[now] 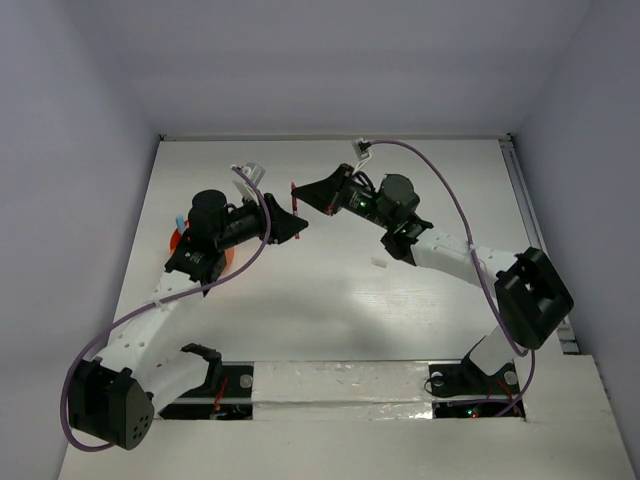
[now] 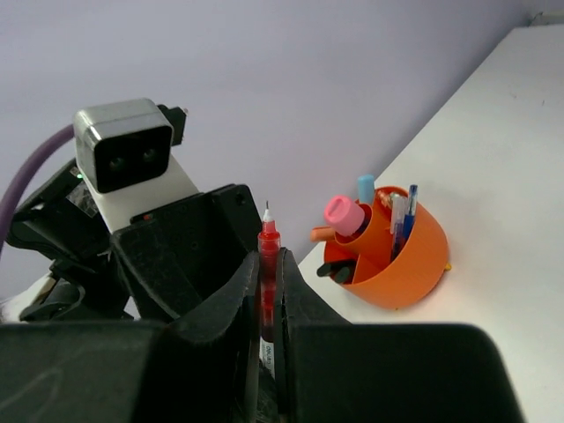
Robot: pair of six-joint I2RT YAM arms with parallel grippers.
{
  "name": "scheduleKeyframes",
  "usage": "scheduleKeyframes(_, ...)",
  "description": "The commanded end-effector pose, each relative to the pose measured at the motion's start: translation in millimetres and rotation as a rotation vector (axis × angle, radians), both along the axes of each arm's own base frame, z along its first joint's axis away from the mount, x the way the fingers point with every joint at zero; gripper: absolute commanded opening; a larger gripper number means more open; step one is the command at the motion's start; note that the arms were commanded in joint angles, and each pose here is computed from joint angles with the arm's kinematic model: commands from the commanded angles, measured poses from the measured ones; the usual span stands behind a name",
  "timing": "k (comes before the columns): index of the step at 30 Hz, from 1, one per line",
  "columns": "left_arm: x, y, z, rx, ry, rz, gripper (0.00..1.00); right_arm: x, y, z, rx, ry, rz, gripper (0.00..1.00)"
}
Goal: Sort the stationery into containers
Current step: Pick up the pen from the center of the board, then close the pen cap on the pen.
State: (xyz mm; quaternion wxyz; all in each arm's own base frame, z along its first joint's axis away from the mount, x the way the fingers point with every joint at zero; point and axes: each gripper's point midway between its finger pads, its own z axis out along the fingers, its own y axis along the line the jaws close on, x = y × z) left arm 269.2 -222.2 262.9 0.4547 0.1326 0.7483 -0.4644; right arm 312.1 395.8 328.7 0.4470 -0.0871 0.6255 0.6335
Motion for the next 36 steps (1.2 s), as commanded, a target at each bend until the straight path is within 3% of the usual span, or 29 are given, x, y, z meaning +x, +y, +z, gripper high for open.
scheduleKeyframes(1,-3.5,-0.3,12.2,-0.023,-0.061,-0.021,0.32,-8.5,-11.2,49.6,0.104,-0.121,-0.037,0.0)
scheduleKeyframes(5,-5.8,0.0,17.9,-0.028,-0.085,-0.026,0.15,-7.4,-10.1,48.4,0.101,-0.114,-0.036,0.0)
scheduleKeyframes(6,-6.1,0.4,18.4,-0.027,-0.089,-0.025,0.04,-7.4,-10.2,46.0,0.1,-0.106,-0.036,0.0)
scheduleKeyframes(7,-5.9,1.2,19.0,-0.026,-0.093,-0.019,0.0,-6.9,-10.6,44.5,0.101,-0.099,-0.039,0.0)
scheduleKeyframes(12,-5.1,6.6,25.6,-0.013,-0.127,0.013,0.0,-7.7,-9.2,27.7,0.053,-0.068,-0.031,0.02)
scheduleKeyframes(14,-5.7,9.0,27.0,-0.007,-0.134,0.026,0.0,-7.4,-9.9,13.2,-0.007,-0.044,-0.037,0.13)
scheduleKeyframes(15,-4.7,10.3,27.4,0.0,-0.142,0.034,0.0,-10.0,-12.7,12.6,-0.039,-0.067,-0.04,0.32)
scheduleKeyframes(18,-4.3,15.0,29.0,0.016,-0.153,0.061,0.0,-7.6,-28.7,-8.6,-0.161,-0.057,-0.061,0.52)
scheduleKeyframes(21,-4.2,19.6,31.5,0.035,-0.167,0.084,0.0,-7.4,-63.5,-24.9,-0.293,-0.06,-0.118,0.6)
scheduleKeyframes(25,-4.3,27.9,37.5,0.055,-0.197,0.128,0.0,-8.6,-110.1,-57.7,-0.523,-0.04,-0.226,0.6)
scheduleKeyframes(26,-6.6,29.8,41.7,0.054,-0.212,0.135,0.0,-14.9,-125.0,-84.9,-0.627,0.041,-0.228,0.58)
scheduleKeyframes(29,-9.7,35.3,50.0,0.052,-0.242,0.161,0.0,-12.4,-165.1,-127.3,-0.795,0.201,-0.329,0.28)
scheduleKeyframes(30,-10.0,36.7,51.0,0.055,-0.249,0.167,0.0,-14.5,-177.6,-142.9,-0.811,0.264,-0.353,0.1)
scheduleKeyframes(32,-11.3,38.5,52.2,0.057,-0.254,0.175,0.0,-25.1,-186.1,-165.2,-0.849,0.349,-0.343,0.05)
scheduleKeyframes(34,-12.6,38.9,54.3,0.055,-0.26,0.175,0.0,-35.0,-186.9,-189.1,-0.864,0.43,-0.321,0.11)
scheduleKeyframes(35,-13.6,39.3,54.9,0.054,-0.261,0.175,0.0,-37.4,-187.0,-196.8,-0.871,0.451,-0.314,0.22)
scheduleKeyframes(36,-14.2,39.6,55.4,0.056,-0.265,0.175,0.0,-39.4,-187.8,-205.0,-0.881,0.478,-0.311,0.43)
